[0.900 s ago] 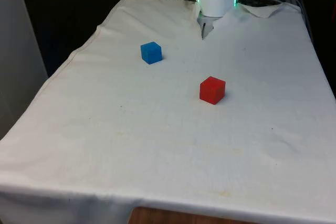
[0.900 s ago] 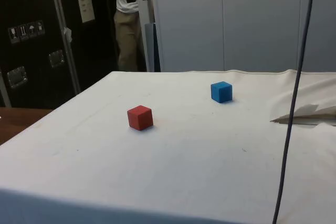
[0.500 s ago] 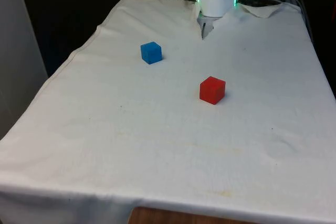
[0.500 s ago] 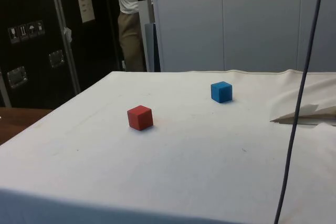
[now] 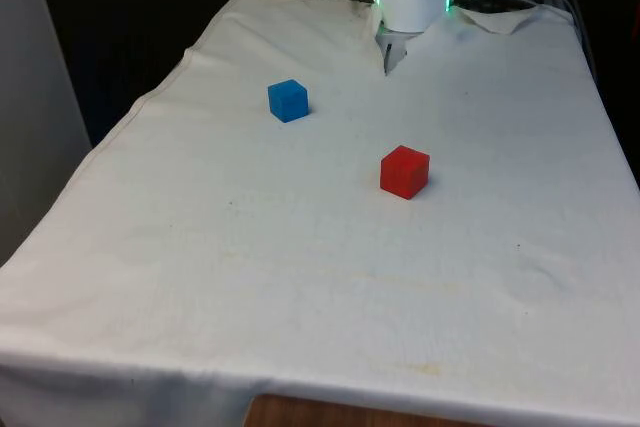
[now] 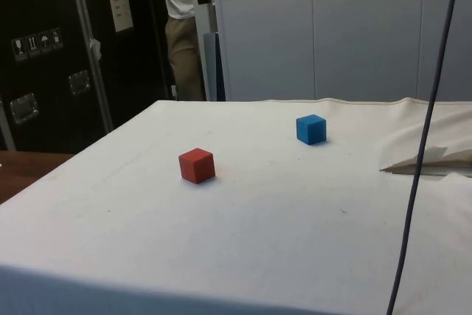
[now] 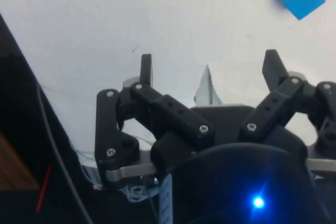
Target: Stack the two cubes.
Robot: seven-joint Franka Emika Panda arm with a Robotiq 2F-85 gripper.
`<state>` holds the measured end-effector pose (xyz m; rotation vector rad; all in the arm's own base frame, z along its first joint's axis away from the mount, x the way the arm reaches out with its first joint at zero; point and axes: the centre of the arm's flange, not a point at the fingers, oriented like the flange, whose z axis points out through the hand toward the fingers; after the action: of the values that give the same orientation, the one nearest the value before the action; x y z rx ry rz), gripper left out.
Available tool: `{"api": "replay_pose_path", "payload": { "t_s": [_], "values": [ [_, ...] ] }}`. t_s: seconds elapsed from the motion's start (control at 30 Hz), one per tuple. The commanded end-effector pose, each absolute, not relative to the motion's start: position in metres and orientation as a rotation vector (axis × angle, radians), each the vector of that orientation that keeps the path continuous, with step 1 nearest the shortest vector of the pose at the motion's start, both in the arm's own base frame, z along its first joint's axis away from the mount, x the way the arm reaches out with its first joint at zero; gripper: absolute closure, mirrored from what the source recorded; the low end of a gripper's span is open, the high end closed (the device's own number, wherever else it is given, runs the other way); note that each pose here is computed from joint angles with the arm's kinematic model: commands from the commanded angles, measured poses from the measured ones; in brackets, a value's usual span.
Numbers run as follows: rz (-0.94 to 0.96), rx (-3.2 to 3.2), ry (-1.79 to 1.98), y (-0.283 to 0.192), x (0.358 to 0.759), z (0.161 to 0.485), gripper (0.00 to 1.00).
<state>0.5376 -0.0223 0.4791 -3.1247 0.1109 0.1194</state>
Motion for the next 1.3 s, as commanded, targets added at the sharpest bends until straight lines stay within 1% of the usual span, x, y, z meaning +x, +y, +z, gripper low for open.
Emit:
{"api": "replay_pose_path", "payload": {
  "t_s": [0.0, 0.63, 0.9, 1.07, 1.13, 1.27],
  "values": [
    [0.120, -3.126, 0.122, -0.023, 0.538, 0.479, 0.00],
    [0.122, -3.159, 0.306, -0.034, 0.539, 0.468, 0.00],
    [0.145, -3.167, 0.342, -0.036, 0.533, 0.463, 0.00],
    [0.119, -3.185, 0.355, -0.037, 0.517, 0.464, 0.00],
    [0.138, -3.178, 0.352, -0.037, 0.517, 0.463, 0.00],
    [0.104, -3.193, 0.365, -0.038, 0.504, 0.463, 0.00]
  ]
}}
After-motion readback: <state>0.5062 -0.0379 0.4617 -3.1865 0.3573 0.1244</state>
